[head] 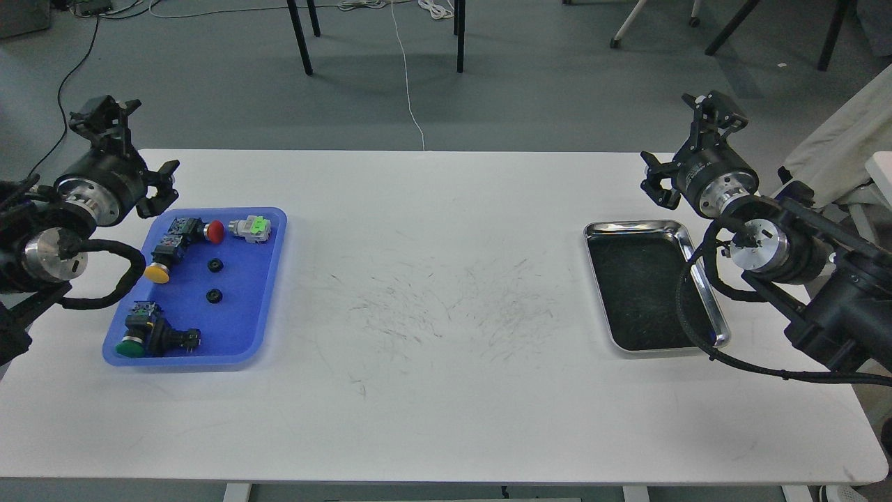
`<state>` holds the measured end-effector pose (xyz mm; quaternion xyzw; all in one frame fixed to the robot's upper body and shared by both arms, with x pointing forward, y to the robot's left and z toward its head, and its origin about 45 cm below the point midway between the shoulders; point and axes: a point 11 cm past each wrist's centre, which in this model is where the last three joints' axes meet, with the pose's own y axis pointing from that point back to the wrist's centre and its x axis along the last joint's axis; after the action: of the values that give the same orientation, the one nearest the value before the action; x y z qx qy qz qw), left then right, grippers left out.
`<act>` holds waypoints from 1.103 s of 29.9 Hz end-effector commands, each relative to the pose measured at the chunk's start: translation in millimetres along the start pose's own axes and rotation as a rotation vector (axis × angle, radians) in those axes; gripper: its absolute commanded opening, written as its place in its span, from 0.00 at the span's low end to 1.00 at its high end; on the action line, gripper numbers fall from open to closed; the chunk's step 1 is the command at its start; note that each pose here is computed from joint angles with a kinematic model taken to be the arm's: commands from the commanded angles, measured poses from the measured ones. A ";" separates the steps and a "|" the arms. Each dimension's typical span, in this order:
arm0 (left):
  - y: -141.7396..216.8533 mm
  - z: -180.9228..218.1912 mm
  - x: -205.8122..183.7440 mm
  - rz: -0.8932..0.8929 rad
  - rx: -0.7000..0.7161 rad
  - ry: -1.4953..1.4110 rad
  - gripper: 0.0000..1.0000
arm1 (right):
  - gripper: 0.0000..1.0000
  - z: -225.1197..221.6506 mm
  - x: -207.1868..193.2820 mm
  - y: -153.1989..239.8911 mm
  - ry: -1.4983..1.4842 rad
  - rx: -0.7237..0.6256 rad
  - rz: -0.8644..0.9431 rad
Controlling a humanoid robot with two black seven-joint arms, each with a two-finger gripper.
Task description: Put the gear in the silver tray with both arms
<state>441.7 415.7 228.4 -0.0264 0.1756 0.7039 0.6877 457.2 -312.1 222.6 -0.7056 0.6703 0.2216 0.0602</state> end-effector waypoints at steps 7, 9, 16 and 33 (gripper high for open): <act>2.0 14.5 -5.5 -0.045 -0.106 -0.108 0.99 | 0.99 -5.8 7.6 2.6 0.014 0.006 0.011; 2.0 12.9 1.2 -0.025 -0.061 -0.113 0.99 | 0.99 -5.2 8.7 3.1 0.015 0.004 0.013; 3.7 -3.0 2.8 0.059 0.062 -0.141 0.99 | 0.99 -3.3 8.6 3.3 0.016 0.000 0.013; 24.2 22.2 -7.0 -0.114 0.205 -0.601 0.99 | 0.99 0.9 9.9 4.4 0.022 -0.009 0.011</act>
<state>426.5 412.1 250.7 0.2153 0.0490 0.6302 0.7444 452.7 -321.6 218.8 -0.7043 0.6741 0.2173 0.0483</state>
